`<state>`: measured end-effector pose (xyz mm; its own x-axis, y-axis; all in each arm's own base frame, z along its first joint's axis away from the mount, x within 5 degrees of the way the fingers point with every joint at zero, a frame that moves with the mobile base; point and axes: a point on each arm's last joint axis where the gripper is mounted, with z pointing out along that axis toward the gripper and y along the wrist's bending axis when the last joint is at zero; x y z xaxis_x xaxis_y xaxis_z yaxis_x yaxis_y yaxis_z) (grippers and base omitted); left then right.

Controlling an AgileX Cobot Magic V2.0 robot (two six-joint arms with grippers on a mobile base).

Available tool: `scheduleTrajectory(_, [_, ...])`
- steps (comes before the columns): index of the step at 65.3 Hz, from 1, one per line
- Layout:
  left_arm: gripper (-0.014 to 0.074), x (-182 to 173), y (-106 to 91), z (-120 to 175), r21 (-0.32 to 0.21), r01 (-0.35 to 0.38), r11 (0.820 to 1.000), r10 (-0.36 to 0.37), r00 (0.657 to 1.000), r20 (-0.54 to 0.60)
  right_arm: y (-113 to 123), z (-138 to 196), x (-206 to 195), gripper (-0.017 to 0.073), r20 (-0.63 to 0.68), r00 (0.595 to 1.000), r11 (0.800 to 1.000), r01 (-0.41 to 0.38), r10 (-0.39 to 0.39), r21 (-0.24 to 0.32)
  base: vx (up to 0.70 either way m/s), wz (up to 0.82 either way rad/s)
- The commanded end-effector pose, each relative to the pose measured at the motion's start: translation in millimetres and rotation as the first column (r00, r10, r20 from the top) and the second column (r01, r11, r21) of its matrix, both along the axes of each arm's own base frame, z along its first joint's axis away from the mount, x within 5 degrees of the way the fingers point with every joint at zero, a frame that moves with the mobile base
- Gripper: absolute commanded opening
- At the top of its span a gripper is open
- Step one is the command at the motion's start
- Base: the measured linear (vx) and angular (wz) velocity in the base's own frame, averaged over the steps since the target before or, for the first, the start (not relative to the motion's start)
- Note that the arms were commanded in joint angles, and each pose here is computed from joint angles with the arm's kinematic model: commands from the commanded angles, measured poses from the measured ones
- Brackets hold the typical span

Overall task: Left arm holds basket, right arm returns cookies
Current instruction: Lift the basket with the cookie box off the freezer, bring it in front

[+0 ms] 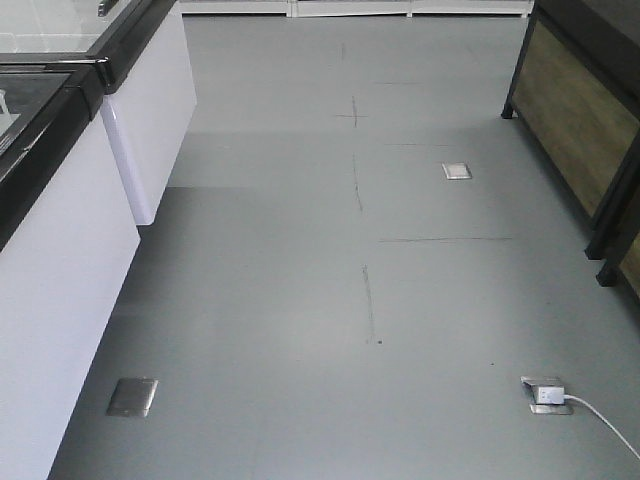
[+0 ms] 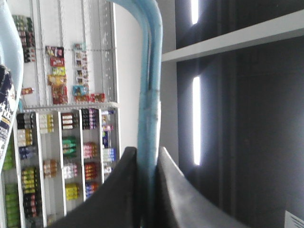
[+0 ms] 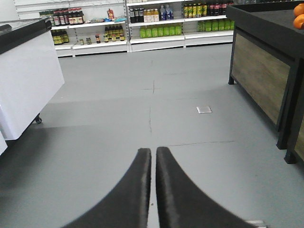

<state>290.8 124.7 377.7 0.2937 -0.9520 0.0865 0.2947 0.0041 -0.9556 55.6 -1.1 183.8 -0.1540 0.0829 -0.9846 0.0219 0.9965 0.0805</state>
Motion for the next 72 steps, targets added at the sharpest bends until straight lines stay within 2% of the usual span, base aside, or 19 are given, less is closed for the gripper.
scheduleTrajectory(1, [-0.0005, -9, -26.7, 40, 0.071, 0.096, 0.993, -0.109, 0.969, 0.222, 0, 1, 1, -0.0006, 0.066, 0.998, 1.000, 0.003, -0.002, -0.010, 0.00, 0.00])
scheduleTrajectory(18, [-0.0005, 2, -71.6, 40, 0.077, 0.249, 0.965, -0.260, 0.937, 0.232, 0, 1, 1, -0.0006, 0.066, 0.998, 1.000, 0.003, -0.002, -0.010, 0.00, 0.00])
scheduleTrajectory(26, [-0.0005, 6, -94.4, 39, 0.095, 0.323, 0.941, -0.337, 0.918, 0.210, 0, 1, 1, -0.0006, 0.066, 0.998, 1.000, 0.003, -0.002, -0.010, 0.00, 0.00])
scheduleTrajectory(37, [-0.0005, 11, -121.6, 35, 0.081, 0.407, 0.910, -0.415, 0.891, 0.184, 0, 1, 1, -0.0006, 0.066, 0.998, 1.000, 0.003, -0.002, -0.010, 0.00, 0.00])
scheduleTrajectory(50, [-0.0005, 12, -155.9, 32, 0.085, 0.508, 0.857, -0.514, 0.840, 0.175, 0, 1, 1, -0.0006, 0.066, 0.998, 1.000, 0.003, -0.002, -0.010, 0.00, 0.00])
scheduleTrajectory(60, [-0.0005, 11, -183.6, 28, 0.112, 0.585, 0.803, -0.596, 0.789, 0.150, 0, 1, 1, -0.0006, 0.066, 0.998, 1.000, 0.003, -0.002, -0.010, 0.00, 0.00])
scheduleTrajectory(72, [-0.0004, 6, -208.0, 28, 0.115, 0.649, 0.752, -0.659, 0.738, 0.148, 0, 1, 1, -0.0006, 0.066, 0.998, 1.000, 0.003, -0.002, -0.010, 0.00, 0.00])
